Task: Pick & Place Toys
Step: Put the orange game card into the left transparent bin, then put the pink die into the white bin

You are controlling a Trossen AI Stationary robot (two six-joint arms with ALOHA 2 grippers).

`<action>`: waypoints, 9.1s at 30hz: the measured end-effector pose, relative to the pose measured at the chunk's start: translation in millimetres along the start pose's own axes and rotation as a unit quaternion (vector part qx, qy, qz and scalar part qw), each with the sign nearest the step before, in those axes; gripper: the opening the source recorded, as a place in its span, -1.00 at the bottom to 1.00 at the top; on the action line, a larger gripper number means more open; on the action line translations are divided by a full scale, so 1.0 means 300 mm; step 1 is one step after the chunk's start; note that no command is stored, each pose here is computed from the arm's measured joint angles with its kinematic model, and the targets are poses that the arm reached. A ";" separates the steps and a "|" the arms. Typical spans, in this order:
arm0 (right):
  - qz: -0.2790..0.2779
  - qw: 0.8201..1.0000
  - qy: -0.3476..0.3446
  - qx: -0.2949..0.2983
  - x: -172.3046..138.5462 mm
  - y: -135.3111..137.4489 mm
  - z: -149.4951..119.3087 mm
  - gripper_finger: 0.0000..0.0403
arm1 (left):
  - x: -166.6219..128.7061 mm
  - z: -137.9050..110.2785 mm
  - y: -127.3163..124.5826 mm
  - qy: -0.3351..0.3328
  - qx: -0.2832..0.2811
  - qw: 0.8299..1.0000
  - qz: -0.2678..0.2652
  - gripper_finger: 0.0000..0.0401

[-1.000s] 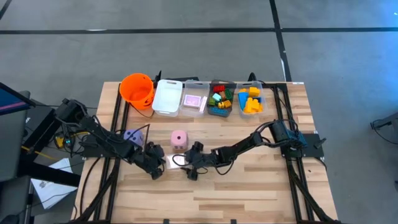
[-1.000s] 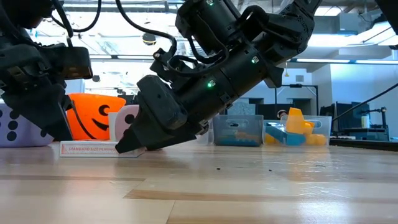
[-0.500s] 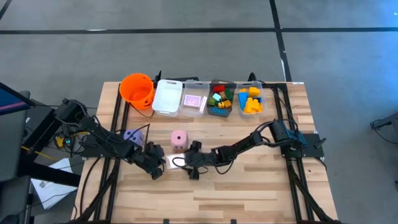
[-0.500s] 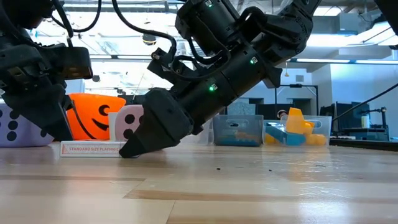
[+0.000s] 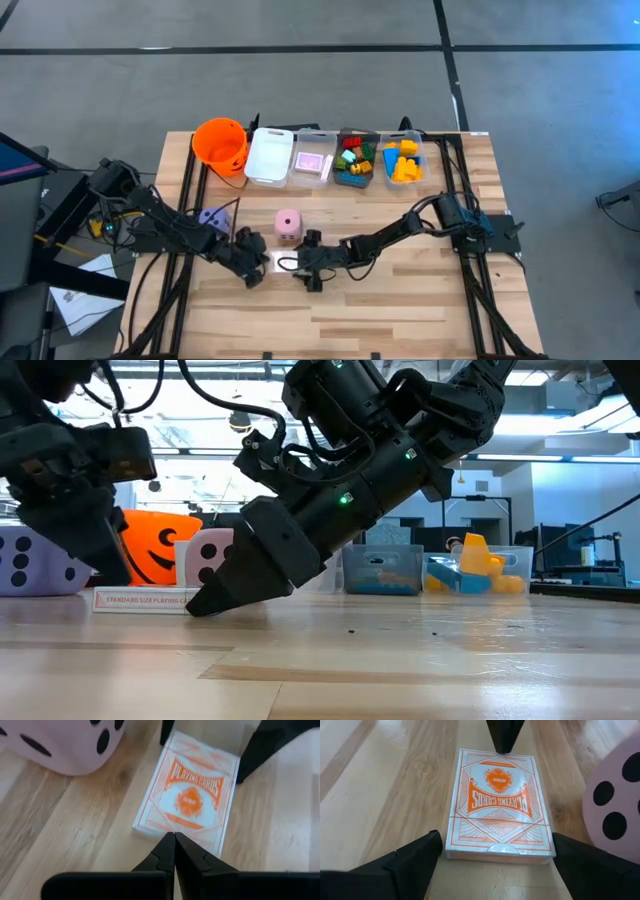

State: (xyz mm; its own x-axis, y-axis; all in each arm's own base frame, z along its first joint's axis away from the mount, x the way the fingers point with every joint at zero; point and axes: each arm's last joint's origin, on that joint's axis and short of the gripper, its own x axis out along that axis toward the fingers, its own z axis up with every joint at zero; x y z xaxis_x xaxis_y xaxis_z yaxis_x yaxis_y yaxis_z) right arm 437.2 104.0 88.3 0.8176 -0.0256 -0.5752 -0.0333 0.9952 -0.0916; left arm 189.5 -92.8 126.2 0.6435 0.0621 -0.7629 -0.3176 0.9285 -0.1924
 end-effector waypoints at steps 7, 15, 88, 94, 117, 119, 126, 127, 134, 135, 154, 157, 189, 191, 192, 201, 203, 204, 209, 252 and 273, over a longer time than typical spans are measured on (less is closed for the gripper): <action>0.001 1.000 0.000 0.023 0.000 -0.002 0.000 0.82 | 0.002 0.006 0.001 -0.004 -0.004 1.000 -0.001 -1.00; -0.002 1.000 0.001 0.029 0.003 -0.012 0.000 0.82 | 0.002 0.011 -0.002 -0.014 -0.007 1.000 -0.003 -1.00; -0.003 0.999 0.001 0.043 0.003 -0.013 0.000 0.82 | 0.083 0.018 0.011 -0.006 0.017 1.000 -0.006 -1.00; -0.004 0.999 0.010 0.042 0.003 -0.014 -0.006 0.72 | 0.083 0.018 0.011 -0.006 0.017 1.000 -0.006 -1.00; -0.128 0.990 -0.017 0.048 -0.128 -0.023 0.159 0.50 | -0.279 0.176 0.006 -0.160 -0.001 0.950 -0.269 -1.00; -0.153 0.986 -0.037 0.052 -0.171 -0.038 0.214 0.50 | -0.345 0.189 0.030 -0.218 0.028 0.938 -0.266 -1.00; -0.264 0.957 -0.085 0.083 -0.295 -0.204 0.337 0.51 | -0.510 0.204 0.112 -0.390 0.127 0.888 -0.207 -1.00; -0.273 0.953 -0.086 0.096 -0.304 -0.239 0.344 0.52 | -0.522 0.204 0.121 -0.405 0.134 0.883 -0.195 -1.00; -0.339 0.915 -0.073 0.206 -0.301 -0.528 0.307 0.54 | -0.528 0.190 0.148 -0.416 0.116 0.888 -0.155 -1.00; -0.338 0.911 -0.076 0.224 -0.295 -0.572 0.297 0.54 | -0.523 0.187 0.148 -0.414 0.117 0.890 -0.152 -1.00; -0.326 0.905 -0.064 0.268 -0.262 -0.741 0.230 0.97 | -0.473 0.184 0.130 -0.387 0.136 0.903 -0.132 -1.00; -0.286 0.933 -0.049 0.215 -0.251 -0.689 0.242 0.95 | -0.465 0.184 0.125 -0.383 0.153 0.903 -0.123 -1.00; -0.126 0.984 0.125 0.019 -0.245 -0.192 0.144 0.98 | -0.293 0.175 0.062 -0.283 0.172 0.942 -0.054 -0.67; -0.143 0.980 0.136 0.013 -0.250 -0.184 0.135 0.97 | -0.292 0.175 0.062 -0.282 0.173 0.942 -0.054 -0.63; -0.147 0.979 0.140 0.003 -0.251 -0.177 0.124 0.96 | -0.292 0.174 0.062 -0.281 0.173 0.942 -0.054 -0.62; -0.073 0.997 -0.029 0.008 -0.230 -0.169 -0.028 0.98 | -0.289 0.172 0.071 -0.282 0.168 0.944 -0.019 -0.60; -0.054 0.992 -0.107 0.029 -0.231 -0.197 -0.046 0.98 | -0.288 0.172 0.074 -0.283 0.166 0.945 -0.004 -0.60; -0.046 0.988 -0.141 0.039 -0.232 -0.213 -0.053 0.98 | -0.287 0.170 0.076 -0.282 0.166 0.945 0.002 -0.60; -0.031 0.979 -0.185 0.078 -0.195 -0.306 -0.142 0.98 | -0.274 0.151 0.091 -0.252 0.176 0.951 0.030 -0.60; -0.025 0.960 -0.230 0.160 -0.115 -0.367 -0.221 0.99 | -0.228 0.069 0.236 -0.081 0.097 0.975 0.183 -0.60; -0.025 0.961 -0.216 0.170 -0.111 -0.381 -0.231 0.99 | -0.228 0.069 0.236 -0.083 0.085 0.976 0.182 -0.60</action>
State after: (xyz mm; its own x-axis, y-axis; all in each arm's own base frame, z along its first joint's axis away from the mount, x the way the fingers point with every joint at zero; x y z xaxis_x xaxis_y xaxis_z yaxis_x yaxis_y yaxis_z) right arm 374.0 -15.4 61.6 0.9783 -0.1054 -0.1786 0.1413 0.9691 0.2022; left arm 137.5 -23.6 177.5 0.6187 0.4440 -0.6482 -0.4348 0.8806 0.1882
